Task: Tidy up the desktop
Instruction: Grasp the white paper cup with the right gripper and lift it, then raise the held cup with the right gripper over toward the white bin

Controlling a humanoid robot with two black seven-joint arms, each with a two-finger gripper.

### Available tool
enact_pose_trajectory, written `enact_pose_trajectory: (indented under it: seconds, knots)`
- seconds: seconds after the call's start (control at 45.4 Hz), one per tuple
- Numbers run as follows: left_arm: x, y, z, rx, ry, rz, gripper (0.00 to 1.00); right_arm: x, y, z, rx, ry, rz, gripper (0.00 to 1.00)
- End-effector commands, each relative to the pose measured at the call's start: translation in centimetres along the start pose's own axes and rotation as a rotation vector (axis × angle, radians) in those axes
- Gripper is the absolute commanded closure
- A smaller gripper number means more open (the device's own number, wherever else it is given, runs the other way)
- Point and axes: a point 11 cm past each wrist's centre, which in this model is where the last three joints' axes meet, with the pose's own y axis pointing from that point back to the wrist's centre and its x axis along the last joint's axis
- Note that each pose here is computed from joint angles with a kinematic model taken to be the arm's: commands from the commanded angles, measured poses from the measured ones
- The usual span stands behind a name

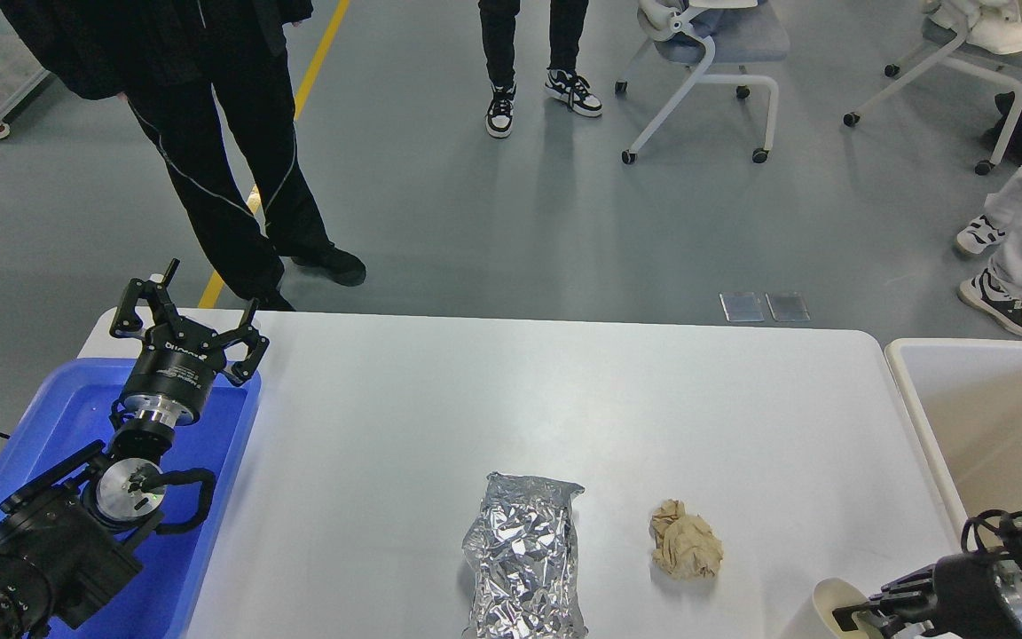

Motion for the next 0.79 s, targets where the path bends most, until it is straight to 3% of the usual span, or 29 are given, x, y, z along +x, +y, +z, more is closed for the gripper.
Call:
enact_pose_trajectory:
  seconds: [0.0,0.771]
  knots:
    - [0.0,0.0,0.0,0.0,0.0,0.0,0.0,2.2,2.3,0.5,0.01,-0.036,0.084,1.0]
    - [0.0,0.0,0.0,0.0,0.0,0.0,0.0,10.9,12.6,-0.6,0.167,-0.253,0.551,1.0]
